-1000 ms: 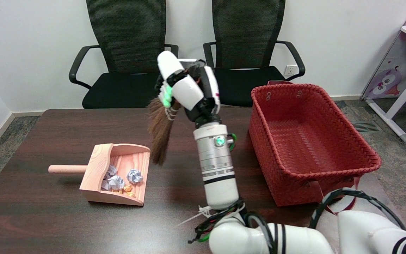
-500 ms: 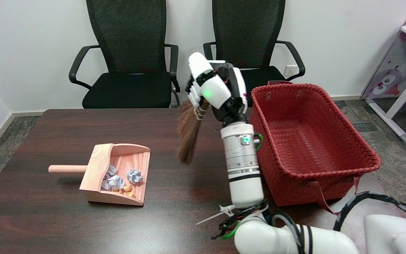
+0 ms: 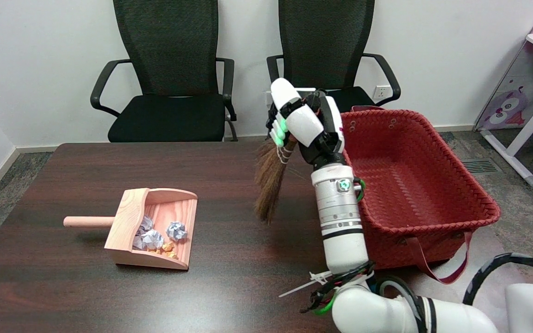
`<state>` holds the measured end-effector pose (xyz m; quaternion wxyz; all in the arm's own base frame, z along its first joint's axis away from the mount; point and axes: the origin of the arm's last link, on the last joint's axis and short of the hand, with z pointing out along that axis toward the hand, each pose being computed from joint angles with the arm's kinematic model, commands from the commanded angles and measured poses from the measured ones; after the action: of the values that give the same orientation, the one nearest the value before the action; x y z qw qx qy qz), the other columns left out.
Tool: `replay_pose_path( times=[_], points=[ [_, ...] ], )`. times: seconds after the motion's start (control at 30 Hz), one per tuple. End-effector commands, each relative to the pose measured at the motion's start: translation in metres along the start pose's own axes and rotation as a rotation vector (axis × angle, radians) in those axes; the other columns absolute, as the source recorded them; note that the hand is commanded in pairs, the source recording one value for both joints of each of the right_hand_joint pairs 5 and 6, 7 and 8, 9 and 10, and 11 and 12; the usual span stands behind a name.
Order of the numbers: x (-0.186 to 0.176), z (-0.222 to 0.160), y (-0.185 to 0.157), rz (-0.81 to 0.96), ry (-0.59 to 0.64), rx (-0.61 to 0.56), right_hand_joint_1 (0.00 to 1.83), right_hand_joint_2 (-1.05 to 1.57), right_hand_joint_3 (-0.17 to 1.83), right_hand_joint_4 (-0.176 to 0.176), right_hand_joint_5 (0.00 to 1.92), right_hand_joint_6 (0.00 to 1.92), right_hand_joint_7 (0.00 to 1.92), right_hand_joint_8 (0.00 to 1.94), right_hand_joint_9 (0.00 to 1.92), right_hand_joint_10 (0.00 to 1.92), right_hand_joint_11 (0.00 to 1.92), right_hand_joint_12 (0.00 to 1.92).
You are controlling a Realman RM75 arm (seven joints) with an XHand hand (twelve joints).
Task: Sweep the paper ball into the dustpan.
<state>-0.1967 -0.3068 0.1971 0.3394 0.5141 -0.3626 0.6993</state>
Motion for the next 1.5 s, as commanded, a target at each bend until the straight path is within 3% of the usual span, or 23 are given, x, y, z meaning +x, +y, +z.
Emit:
replay_pose_path(
  times=[0.03, 0.3, 0.53, 1.5],
  points=[
    [0.03, 0.015, -0.003, -0.043, -0.048, -0.098, 1.04, 1.57, 1.69, 0.018, 1.92, 1.92, 1.92, 1.92, 1.92, 1.92, 1.92, 1.92],
    [0.033, 0.036, -0.013, -0.084, -0.133, -0.138, 1.06, 1.57, 1.8, 0.015, 1.92, 1.92, 1.92, 1.92, 1.92, 1.92, 1.92, 1.92],
    [0.04, 0.047, -0.02, -0.11, -0.168, -0.137, 1.08, 1.57, 1.68, 0.018, 1.92, 1.92, 1.92, 1.92, 1.92, 1.92, 1.92, 1.92],
    [0.054, 0.032, -0.017, -0.097, -0.175, -0.181, 1.09, 1.57, 1.74, 0.017, 1.92, 1.92, 1.92, 1.92, 1.92, 1.92, 1.92, 1.92]
  ],
)
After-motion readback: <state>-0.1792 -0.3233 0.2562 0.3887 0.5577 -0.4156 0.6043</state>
